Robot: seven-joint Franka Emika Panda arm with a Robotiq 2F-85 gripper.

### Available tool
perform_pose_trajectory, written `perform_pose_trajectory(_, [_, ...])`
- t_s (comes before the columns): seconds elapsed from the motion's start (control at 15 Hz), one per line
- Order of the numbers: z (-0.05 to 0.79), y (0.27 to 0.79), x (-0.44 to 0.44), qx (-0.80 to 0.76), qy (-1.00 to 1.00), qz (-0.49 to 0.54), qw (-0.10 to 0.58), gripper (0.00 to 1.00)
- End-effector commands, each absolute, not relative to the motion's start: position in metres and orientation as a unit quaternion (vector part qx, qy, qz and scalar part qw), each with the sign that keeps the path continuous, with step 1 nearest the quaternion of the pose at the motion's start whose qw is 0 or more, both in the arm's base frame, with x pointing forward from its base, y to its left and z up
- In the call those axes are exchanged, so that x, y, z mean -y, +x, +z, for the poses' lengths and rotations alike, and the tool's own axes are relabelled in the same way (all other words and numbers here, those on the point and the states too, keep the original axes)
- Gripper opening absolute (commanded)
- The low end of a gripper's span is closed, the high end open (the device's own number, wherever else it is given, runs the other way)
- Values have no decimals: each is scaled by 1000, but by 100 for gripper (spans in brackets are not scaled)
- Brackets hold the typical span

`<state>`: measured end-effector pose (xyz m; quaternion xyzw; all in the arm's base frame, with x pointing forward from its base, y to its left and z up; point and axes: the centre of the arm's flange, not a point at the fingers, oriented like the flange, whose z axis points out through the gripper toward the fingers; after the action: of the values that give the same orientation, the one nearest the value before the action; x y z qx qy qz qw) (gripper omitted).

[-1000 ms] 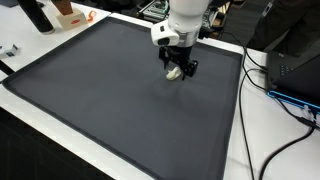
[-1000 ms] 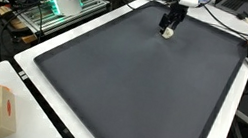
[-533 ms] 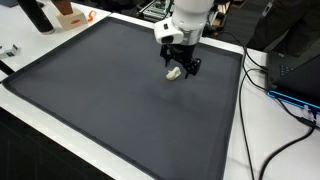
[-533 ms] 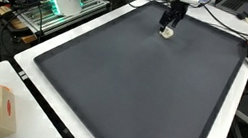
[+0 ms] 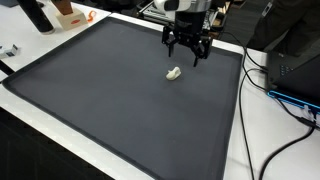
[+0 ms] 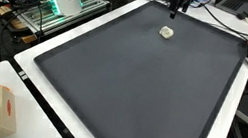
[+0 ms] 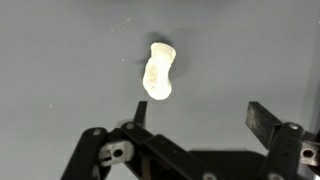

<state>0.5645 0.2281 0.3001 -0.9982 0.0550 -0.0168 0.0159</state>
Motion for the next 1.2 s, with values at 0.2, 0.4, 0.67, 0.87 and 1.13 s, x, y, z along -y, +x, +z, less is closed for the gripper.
perform_pose_trajectory(0.2, [306, 546, -152, -156, -973, 2, 171, 100])
perform_pose_trajectory(0.4, [287, 543, -124, -219, -951, 41, 216, 100])
perform_pose_trajectory(0.67, [260, 535, -97, -287, -926, 76, 236, 100])
perform_pose_trajectory(0.87, [242, 530, -83, -327, -909, 101, 236, 100])
perform_pose_trajectory(1.13, [221, 524, -69, -369, -889, 135, 236, 100])
